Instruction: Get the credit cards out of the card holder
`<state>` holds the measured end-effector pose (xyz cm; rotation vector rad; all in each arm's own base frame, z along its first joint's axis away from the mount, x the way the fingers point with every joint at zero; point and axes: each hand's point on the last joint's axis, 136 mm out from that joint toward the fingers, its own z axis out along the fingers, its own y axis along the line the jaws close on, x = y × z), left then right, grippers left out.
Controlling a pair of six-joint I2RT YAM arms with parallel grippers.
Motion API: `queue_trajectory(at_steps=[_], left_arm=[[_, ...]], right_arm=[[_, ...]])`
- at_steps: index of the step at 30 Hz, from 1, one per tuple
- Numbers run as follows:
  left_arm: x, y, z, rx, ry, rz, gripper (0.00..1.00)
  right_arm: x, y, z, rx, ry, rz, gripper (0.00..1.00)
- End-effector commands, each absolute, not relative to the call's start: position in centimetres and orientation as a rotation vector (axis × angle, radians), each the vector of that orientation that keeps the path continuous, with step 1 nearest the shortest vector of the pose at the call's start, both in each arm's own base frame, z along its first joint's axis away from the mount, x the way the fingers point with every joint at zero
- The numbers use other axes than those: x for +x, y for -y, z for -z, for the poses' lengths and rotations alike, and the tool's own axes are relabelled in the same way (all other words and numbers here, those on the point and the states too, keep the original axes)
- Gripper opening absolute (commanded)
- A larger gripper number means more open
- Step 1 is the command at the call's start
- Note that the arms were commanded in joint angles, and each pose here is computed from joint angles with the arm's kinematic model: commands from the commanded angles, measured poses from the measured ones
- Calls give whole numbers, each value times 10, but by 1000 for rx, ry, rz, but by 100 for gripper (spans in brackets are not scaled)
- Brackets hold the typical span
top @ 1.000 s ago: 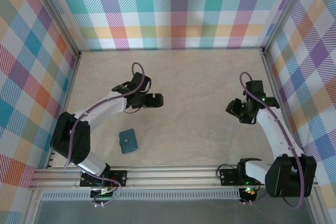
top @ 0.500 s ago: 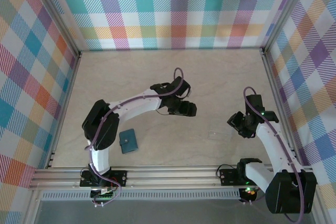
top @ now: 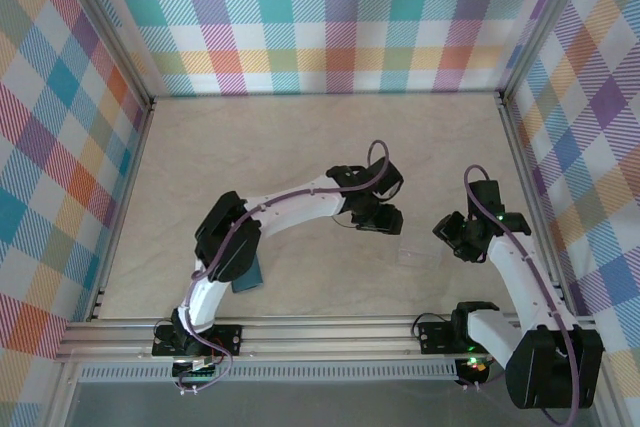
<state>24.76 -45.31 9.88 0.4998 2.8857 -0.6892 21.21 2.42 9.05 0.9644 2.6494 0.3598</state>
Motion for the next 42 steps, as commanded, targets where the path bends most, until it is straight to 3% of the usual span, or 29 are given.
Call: queue_trajectory(at_steps=[1,26,42], left_arm=[[239,455,-89,464,-2943,562,47],[245,484,-61,407,-2989,505,24],[262,449,-79,483,-2923,298,8]], right_arm=[[211,-23,-94,931,-2638,-356,49],[215,-23,-102,825,-2638,-341,50],[222,-28,-104,793,-2662,-376,50]])
